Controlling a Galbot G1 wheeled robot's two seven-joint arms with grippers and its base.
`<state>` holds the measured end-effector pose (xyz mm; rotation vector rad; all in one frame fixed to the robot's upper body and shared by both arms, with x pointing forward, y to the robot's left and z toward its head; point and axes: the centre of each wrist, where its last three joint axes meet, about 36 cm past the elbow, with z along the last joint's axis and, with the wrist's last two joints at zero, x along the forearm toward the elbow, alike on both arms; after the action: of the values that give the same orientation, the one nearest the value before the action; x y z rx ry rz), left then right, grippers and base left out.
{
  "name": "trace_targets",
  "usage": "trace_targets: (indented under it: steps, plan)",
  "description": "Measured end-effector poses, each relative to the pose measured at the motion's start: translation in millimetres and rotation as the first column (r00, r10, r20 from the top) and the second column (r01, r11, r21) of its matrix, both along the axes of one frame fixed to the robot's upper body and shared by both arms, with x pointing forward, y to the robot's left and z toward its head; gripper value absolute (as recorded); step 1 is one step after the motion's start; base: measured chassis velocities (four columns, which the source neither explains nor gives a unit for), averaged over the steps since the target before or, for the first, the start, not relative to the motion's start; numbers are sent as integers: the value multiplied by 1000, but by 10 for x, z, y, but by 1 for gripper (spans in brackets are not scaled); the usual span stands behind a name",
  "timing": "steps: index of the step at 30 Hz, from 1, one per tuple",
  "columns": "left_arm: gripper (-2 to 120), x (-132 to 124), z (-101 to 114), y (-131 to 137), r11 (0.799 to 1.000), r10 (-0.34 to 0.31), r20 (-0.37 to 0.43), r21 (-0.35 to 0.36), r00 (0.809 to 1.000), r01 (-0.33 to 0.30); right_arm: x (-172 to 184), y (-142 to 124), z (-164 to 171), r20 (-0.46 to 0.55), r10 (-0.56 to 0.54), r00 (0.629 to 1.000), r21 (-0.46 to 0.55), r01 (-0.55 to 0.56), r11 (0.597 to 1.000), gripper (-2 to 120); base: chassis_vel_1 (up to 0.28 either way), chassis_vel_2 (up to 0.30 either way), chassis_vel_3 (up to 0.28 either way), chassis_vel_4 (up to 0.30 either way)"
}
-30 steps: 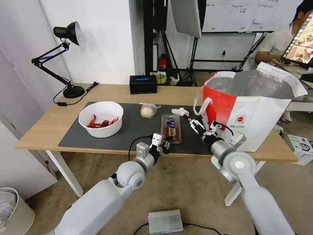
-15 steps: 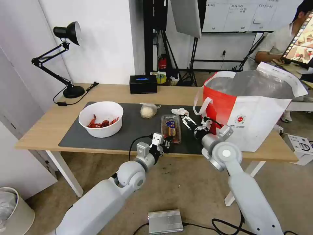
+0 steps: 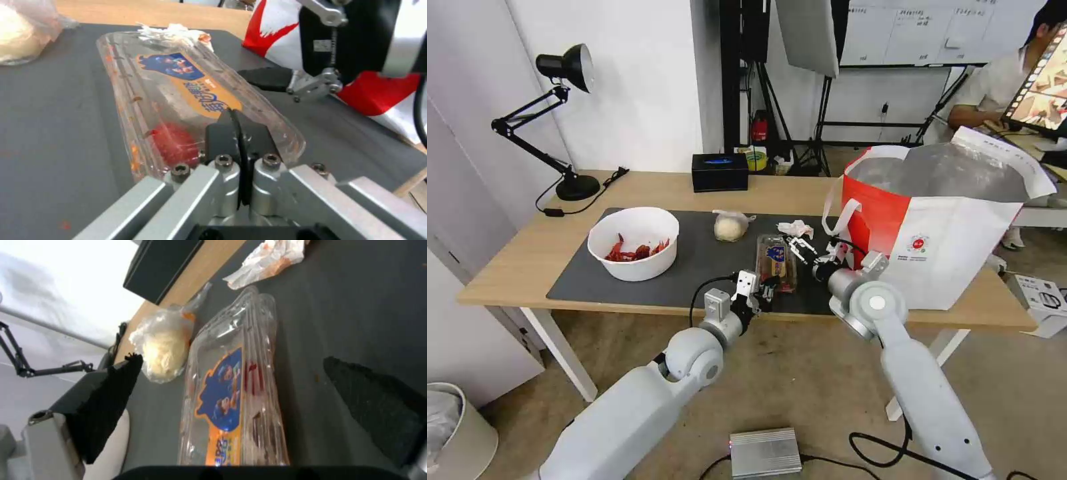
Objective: Pick up the trash from the table and place it into the takeout bag.
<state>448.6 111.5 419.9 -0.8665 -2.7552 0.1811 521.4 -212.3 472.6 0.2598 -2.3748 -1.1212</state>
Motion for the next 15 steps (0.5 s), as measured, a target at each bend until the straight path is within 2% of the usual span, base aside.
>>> trace_targets:
  steps: [15]
  plan:
    - [0,-10,-16,53,1000,17,6,-16,1000,-17,208,144,32,-24,27,999,2,-27,1000,100,0,0,0,0]
